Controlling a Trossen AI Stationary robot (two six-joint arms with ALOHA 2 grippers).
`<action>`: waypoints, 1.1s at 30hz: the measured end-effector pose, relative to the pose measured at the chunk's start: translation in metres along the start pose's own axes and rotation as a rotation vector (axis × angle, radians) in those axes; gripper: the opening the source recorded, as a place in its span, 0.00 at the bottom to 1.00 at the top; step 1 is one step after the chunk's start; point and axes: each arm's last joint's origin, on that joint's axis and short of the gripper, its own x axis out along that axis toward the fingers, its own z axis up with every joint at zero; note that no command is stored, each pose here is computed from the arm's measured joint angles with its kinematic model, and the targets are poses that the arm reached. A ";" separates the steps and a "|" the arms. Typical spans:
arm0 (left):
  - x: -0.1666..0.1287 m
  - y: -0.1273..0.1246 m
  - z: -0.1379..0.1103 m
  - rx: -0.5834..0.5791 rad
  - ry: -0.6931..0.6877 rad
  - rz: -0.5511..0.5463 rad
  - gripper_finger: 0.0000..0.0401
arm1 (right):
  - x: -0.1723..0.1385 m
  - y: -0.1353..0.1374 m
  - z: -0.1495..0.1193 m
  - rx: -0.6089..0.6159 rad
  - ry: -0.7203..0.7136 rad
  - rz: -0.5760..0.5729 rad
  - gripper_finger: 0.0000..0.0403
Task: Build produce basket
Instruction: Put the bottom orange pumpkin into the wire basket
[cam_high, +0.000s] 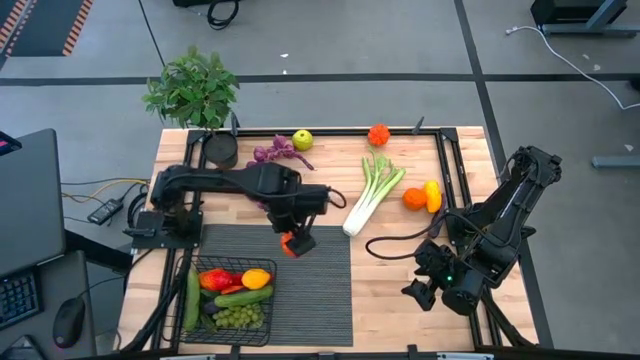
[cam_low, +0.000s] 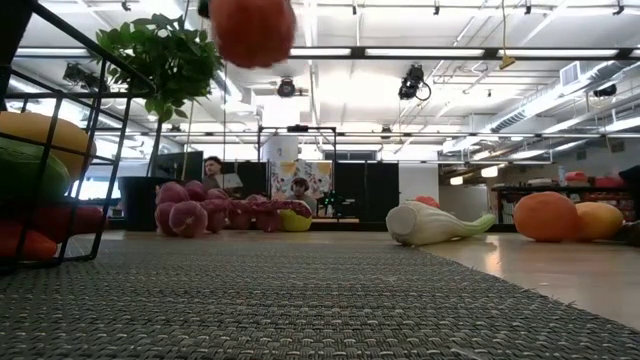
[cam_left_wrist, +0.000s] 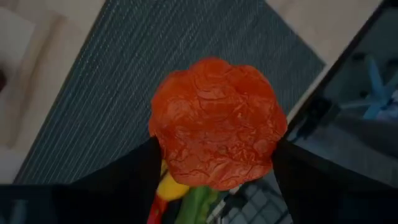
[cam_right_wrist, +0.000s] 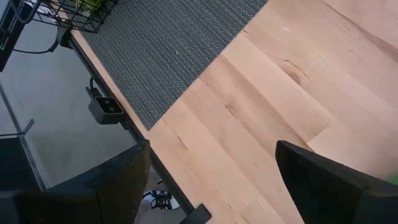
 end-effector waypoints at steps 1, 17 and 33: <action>-0.002 -0.003 -0.005 0.011 0.012 0.008 0.71 | 0.000 0.000 0.000 0.000 0.000 0.000 0.86; 0.000 -0.051 -0.085 0.225 0.024 0.095 0.71 | 0.000 0.000 0.000 0.000 -0.008 0.000 0.86; 0.032 -0.002 -0.167 0.213 0.026 0.059 0.71 | 0.000 -0.001 -0.001 0.017 0.015 -0.008 0.86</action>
